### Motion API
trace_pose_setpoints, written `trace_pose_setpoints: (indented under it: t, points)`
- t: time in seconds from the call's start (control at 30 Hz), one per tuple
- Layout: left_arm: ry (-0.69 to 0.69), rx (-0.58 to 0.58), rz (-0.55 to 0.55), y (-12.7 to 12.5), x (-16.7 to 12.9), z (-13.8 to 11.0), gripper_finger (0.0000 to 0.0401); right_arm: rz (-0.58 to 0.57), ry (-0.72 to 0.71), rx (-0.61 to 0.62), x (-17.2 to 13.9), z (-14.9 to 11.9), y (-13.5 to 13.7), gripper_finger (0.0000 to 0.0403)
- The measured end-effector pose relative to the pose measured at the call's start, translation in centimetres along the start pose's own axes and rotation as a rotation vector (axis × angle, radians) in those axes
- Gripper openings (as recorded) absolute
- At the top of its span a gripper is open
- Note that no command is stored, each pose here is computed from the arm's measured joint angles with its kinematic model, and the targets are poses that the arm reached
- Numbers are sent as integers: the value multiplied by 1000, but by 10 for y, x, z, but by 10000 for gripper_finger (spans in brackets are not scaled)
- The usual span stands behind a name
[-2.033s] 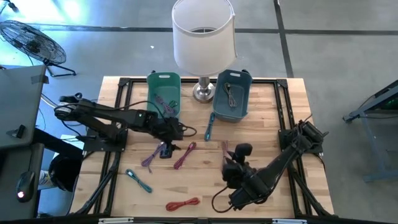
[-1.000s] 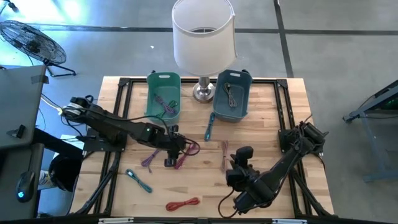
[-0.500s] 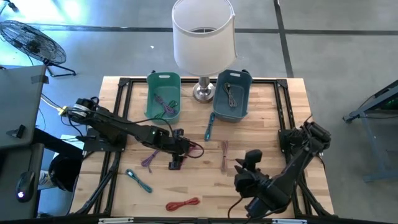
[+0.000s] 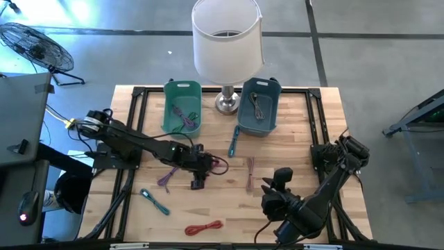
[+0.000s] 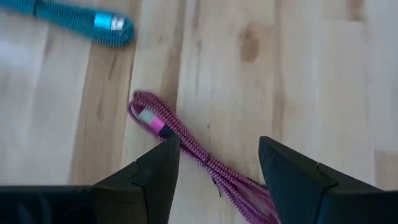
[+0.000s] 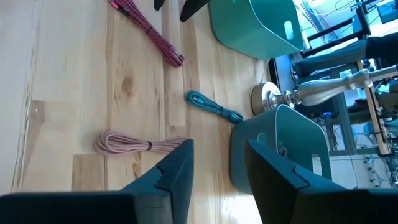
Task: Pick & Place USB Port
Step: Put the pink patterned charger cable into the blue bin
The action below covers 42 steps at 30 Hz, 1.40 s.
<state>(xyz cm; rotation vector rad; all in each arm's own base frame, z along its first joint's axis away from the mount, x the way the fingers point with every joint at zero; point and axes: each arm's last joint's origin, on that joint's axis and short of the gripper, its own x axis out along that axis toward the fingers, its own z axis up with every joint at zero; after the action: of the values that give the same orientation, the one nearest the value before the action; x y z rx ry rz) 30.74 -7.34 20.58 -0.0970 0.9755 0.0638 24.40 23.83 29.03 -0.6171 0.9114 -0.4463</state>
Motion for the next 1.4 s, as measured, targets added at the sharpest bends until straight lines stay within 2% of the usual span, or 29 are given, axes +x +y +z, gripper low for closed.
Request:
trace_pose_setpoints:
  t: [0.13, 0.53, 0.8, 1.4]
  points:
    - [52, -100, 35, 8, 4, -3, 214, 4, -3, 5, 0, 0, 1, 133]
    - [130, -181, 24, 8, 17, -10, 214, 21, 5, 9, -1, 0, 2, 133]
    - [187, -191, -2, 7, 29, -15, 214, 21, 5, 9, -1, 0, 2, 133]
    - [166, -217, -14, 5, 29, -13, 214, 35, -4, 15, -3, 0, 5, 133]
